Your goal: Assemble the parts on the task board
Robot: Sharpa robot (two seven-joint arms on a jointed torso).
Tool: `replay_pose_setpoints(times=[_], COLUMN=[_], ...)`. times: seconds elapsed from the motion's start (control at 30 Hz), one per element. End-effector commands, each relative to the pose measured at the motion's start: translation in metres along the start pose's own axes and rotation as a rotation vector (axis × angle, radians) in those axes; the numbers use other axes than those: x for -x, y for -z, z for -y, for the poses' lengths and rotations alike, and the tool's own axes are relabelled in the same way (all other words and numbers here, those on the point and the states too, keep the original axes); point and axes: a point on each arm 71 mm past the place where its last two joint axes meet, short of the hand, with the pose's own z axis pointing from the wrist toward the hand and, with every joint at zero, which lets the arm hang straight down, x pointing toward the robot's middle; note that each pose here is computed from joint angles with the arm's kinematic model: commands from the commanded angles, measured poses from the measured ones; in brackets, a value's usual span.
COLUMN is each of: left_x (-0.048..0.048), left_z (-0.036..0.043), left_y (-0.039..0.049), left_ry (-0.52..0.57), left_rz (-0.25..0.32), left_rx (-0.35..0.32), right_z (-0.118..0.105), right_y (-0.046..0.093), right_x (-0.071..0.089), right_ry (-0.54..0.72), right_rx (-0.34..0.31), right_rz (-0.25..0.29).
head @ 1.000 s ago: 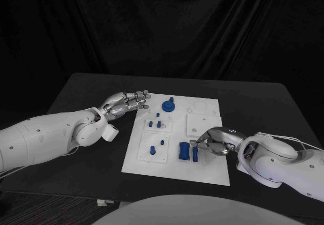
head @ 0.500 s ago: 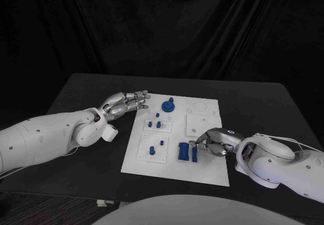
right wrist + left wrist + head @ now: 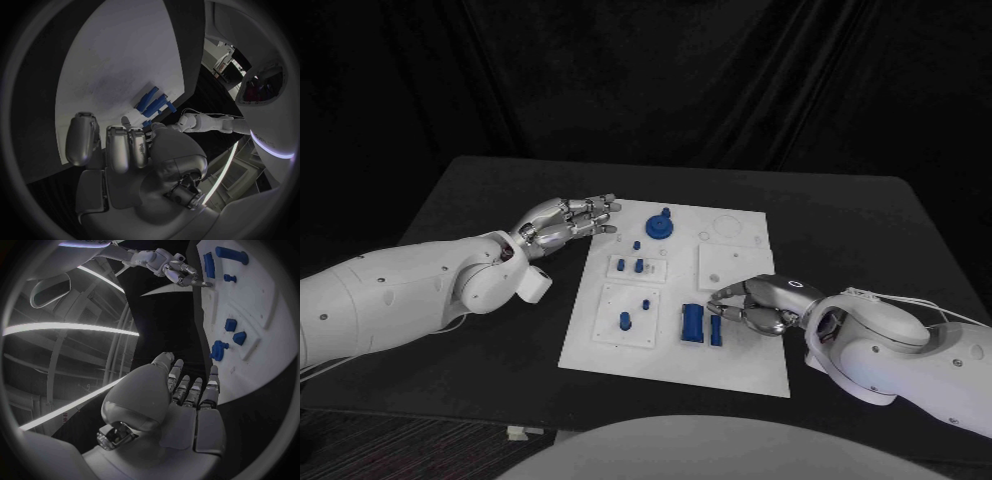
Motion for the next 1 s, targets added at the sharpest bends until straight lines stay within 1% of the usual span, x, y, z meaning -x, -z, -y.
replay_pose_setpoints(times=[0.03,0.23,0.37,0.47,0.77,1.0], left_x=[-0.0013,-0.0014,-0.0015,-0.0015,-0.0018,-0.0017], left_z=[0.0008,-0.0004,-0.0011,-0.0013,-0.0020,-0.0021], left_y=[0.0001,0.0010,0.0012,0.0014,0.0022,0.0029], left_ry=[0.014,0.014,0.014,0.014,0.016,0.017], left_rz=[-0.006,-0.004,-0.003,-0.002,-0.002,-0.002], left_rx=[-0.020,-0.018,-0.017,-0.017,-0.017,-0.016], right_z=[0.001,0.000,-0.001,-0.001,-0.004,-0.007], right_y=[0.002,0.009,0.014,0.016,0.018,0.017], right_x=[0.006,0.011,0.013,0.013,0.007,0.004], right_ry=[0.024,0.015,0.013,0.015,0.027,0.030], right_rx=[0.004,0.043,0.063,0.070,0.094,0.104], right_rz=[0.086,0.148,0.159,0.149,0.071,0.043])
